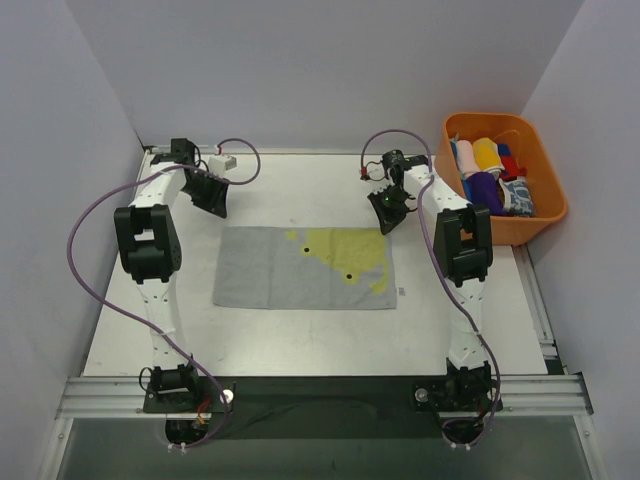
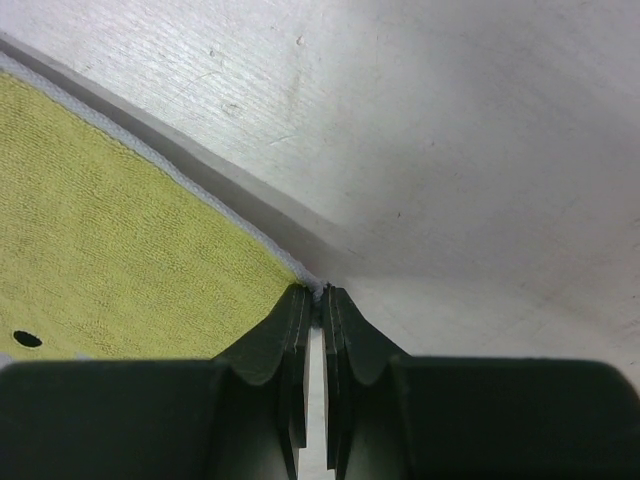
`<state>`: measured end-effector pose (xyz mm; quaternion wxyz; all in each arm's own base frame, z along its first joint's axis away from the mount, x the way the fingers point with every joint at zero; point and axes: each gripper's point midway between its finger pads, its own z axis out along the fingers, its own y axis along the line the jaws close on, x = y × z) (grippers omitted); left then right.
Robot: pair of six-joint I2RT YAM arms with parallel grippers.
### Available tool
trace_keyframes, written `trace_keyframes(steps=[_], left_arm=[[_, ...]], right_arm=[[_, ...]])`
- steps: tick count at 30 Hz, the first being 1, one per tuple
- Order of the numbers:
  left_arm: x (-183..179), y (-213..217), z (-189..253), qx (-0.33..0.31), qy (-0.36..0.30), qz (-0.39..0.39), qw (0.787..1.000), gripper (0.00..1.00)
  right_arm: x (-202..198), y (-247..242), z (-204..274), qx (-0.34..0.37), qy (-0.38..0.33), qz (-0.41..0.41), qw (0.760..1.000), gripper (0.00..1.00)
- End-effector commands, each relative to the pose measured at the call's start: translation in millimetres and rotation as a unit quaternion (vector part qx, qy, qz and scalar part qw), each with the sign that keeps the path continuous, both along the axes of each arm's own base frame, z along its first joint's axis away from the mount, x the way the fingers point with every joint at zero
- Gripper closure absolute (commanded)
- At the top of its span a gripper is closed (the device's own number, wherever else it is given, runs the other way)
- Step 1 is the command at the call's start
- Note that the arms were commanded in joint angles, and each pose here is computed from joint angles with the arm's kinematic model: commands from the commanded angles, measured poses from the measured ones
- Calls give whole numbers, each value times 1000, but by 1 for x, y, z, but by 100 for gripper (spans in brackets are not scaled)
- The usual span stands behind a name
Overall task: Roll the towels
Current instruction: Fold the towel
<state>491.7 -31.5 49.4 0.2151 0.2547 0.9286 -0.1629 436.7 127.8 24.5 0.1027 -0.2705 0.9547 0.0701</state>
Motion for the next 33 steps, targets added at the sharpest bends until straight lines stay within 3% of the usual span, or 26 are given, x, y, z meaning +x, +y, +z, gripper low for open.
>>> trace_keyframes(steps=[1,23,33], left_arm=[[-10,-1,7,14,5,-9,1000,60],[-39,-14,-40,84,58,-44,994,61],[-55,2,-63,144,76,-15,987,87]], right_arm=[[-2,-5,11,-7,0,1,1000,100],[-3,-7,4,-14,7,1,1000,100],[-5,-7,1,-14,11,0,1000,100]])
